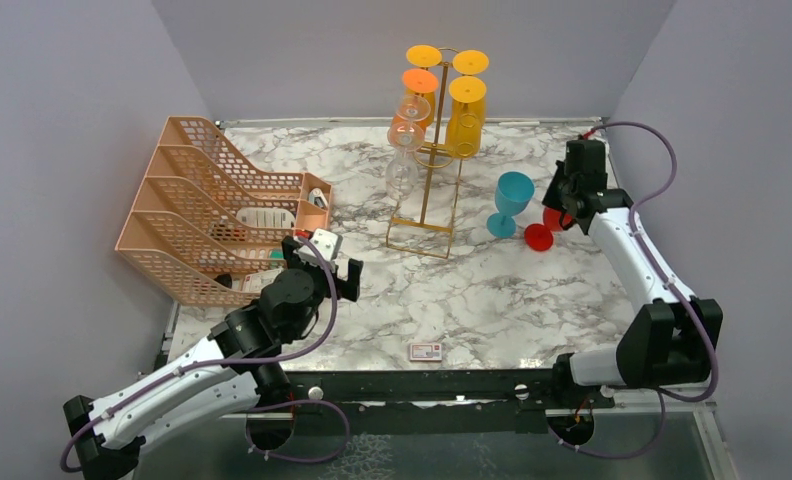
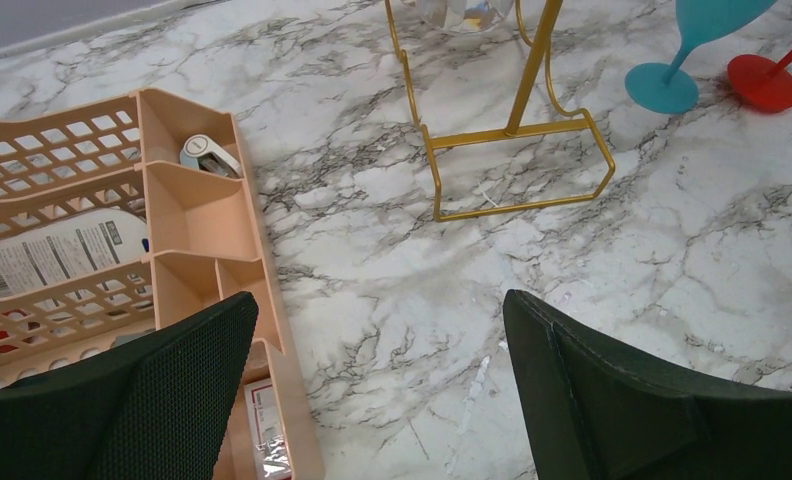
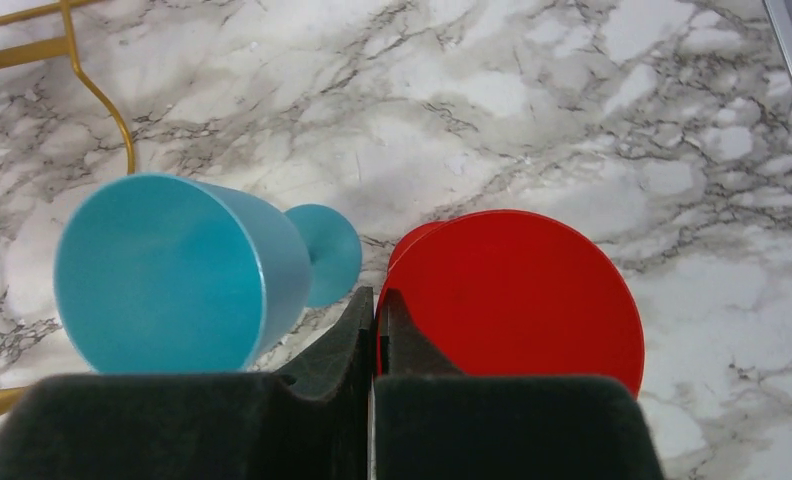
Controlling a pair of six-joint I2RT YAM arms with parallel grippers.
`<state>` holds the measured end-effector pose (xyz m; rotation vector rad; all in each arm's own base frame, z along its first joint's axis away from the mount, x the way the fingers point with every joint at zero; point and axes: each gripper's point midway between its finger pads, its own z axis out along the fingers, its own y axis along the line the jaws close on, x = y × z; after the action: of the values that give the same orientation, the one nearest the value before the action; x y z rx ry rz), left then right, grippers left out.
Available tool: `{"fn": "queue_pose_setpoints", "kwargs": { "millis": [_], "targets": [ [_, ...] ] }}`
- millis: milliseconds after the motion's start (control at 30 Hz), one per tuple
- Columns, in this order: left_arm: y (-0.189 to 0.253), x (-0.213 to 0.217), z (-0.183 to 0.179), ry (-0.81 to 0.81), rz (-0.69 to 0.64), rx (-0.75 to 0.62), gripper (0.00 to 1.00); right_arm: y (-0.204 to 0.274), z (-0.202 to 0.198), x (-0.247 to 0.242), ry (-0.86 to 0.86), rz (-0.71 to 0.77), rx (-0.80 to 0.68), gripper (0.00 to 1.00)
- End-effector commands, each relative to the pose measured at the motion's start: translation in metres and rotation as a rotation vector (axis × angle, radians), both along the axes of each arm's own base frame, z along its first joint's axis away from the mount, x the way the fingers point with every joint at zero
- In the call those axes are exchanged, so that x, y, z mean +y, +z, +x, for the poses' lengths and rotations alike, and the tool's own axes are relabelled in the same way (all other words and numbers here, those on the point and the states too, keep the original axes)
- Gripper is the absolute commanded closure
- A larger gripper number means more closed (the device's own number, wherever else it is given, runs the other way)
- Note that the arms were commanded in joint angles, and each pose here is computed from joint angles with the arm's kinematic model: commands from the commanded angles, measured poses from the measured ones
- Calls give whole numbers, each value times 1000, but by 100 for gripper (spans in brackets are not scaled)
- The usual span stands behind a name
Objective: Take the wine glass off the wine glass rack
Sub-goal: Place the wine glass at the center of the board.
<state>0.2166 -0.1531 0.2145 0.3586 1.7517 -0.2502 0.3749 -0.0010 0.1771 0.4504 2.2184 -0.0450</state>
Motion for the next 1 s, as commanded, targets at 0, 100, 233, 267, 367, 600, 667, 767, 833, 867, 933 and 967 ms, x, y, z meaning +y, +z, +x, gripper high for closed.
{"fn": "queue_pose_setpoints", "kwargs": {
  "millis": [0,100,233,267,367,600,667,767,833,867,933,967],
  "targets": [
    [-1,7,1,29,13,-10,1,10,22,8,79,-6,-16,99],
    [-3,5,1,22,17,1,1,2,26,11,106,-8,14,99],
    [-7,1,2,15,26,16,1,-7,28,19,155,9,46,98],
    [-8,1,2,15,29,18,1,-9,28,21,165,15,52,96],
    [-9,0,2,11,30,22,1,-12,30,24,179,27,69,91],
    [-6,1,1,13,19,17,1,-14,36,26,193,29,80,89],
    [-7,2,2,16,20,17,1,-12,37,25,194,24,79,89],
    [-8,1,2,15,21,18,1,-8,37,23,187,14,72,88],
    [-8,1,2,15,23,19,1,-6,36,23,189,11,67,88],
    [-8,1,2,16,23,20,1,-6,36,23,190,11,66,88],
    [-9,1,2,15,25,22,1,-5,35,23,189,9,65,88],
    [-10,0,2,13,26,23,1,-4,35,22,188,8,65,87]
  ]
}}
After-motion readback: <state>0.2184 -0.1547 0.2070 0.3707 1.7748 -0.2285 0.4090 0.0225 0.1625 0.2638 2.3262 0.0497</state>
